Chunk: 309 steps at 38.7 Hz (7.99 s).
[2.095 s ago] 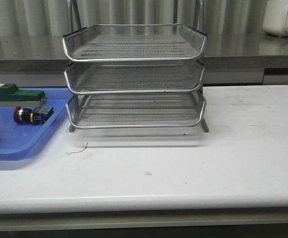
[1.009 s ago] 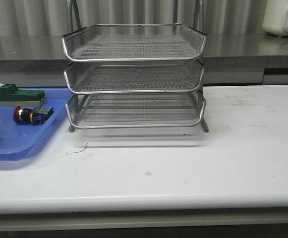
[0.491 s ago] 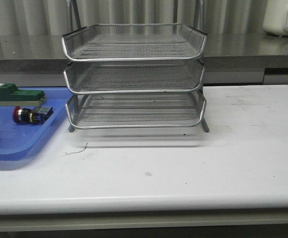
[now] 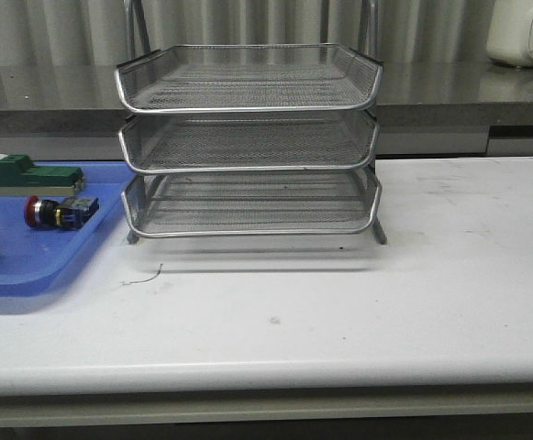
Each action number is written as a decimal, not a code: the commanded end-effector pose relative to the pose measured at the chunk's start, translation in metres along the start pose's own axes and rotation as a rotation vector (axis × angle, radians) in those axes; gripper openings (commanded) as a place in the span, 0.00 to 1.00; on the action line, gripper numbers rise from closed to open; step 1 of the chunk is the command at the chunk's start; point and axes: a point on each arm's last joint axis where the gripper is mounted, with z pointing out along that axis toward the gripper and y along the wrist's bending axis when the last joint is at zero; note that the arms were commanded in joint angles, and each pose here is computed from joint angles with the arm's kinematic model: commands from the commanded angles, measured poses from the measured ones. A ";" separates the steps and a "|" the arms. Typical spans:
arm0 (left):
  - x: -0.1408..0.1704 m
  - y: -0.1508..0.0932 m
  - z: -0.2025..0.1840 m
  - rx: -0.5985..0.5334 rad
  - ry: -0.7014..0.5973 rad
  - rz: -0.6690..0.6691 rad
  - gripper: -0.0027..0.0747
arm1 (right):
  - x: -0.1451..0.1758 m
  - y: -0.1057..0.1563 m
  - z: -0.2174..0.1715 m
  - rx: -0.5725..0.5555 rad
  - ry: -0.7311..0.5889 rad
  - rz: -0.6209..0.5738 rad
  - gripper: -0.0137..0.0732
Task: Place button on rack with both arms
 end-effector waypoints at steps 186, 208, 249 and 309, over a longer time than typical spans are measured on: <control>-0.017 0.003 0.001 -0.020 -0.101 -0.016 0.86 | 0.051 0.028 0.256 -0.865 0.953 0.429 0.18; -0.017 0.003 0.001 -0.020 -0.101 -0.016 0.86 | 0.056 0.029 0.243 -0.935 1.084 0.388 0.20; -0.017 0.003 0.001 -0.020 -0.101 -0.016 0.86 | -0.100 -0.007 0.159 -0.214 0.795 0.084 0.09; -0.018 0.002 0.001 -0.013 -0.103 -0.057 0.86 | 0.029 -0.003 -0.023 0.062 -0.206 -0.024 0.09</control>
